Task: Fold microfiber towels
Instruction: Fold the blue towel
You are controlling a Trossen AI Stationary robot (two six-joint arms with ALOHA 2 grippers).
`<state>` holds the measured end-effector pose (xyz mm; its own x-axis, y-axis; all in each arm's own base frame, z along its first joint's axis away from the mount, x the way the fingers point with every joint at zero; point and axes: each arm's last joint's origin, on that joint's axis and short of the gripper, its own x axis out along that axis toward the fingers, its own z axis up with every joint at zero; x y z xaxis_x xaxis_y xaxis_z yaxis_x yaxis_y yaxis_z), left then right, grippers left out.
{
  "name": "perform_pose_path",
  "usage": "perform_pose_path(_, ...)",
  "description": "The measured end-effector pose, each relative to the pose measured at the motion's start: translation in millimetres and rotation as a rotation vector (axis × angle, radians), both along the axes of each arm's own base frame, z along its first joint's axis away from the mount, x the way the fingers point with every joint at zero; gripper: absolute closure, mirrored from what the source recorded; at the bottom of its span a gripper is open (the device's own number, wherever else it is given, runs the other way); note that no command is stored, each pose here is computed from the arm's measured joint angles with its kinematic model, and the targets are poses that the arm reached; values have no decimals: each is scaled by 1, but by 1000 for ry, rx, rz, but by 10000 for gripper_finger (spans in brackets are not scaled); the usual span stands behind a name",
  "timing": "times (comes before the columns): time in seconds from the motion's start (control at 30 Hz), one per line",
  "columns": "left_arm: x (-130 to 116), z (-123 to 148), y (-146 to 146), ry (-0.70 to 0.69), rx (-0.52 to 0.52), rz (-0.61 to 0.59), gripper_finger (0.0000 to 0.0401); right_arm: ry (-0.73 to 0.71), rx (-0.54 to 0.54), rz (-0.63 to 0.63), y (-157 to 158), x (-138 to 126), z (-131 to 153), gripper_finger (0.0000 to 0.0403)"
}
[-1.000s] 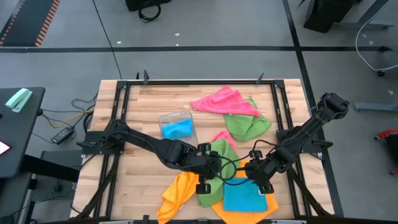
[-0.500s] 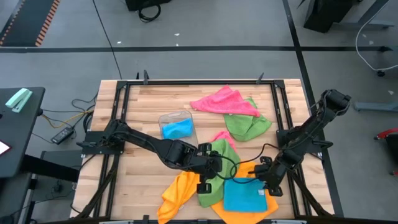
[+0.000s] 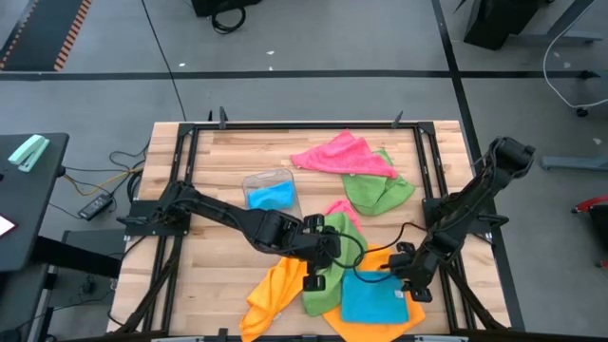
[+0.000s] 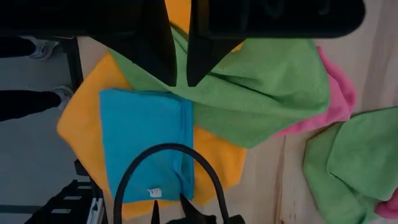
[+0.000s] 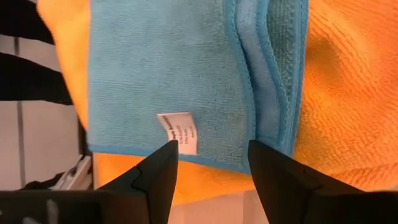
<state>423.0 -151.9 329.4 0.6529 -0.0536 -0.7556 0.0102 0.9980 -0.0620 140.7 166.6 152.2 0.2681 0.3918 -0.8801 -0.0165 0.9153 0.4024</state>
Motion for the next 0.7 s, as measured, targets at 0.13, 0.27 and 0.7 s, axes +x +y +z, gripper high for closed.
perform_pose_path(0.13,0,0,1,-2,-1,2,354,10,-15,-1,1,1,-5,212)
perform_pose_path(0.27,0,0,1,-2,-1,2,358,6,-16,-9,1,1,-4,215)
perform_pose_path(0.7,1,0,1,-3,0,2,359,6,-13,-34,-4,3,-1,215)
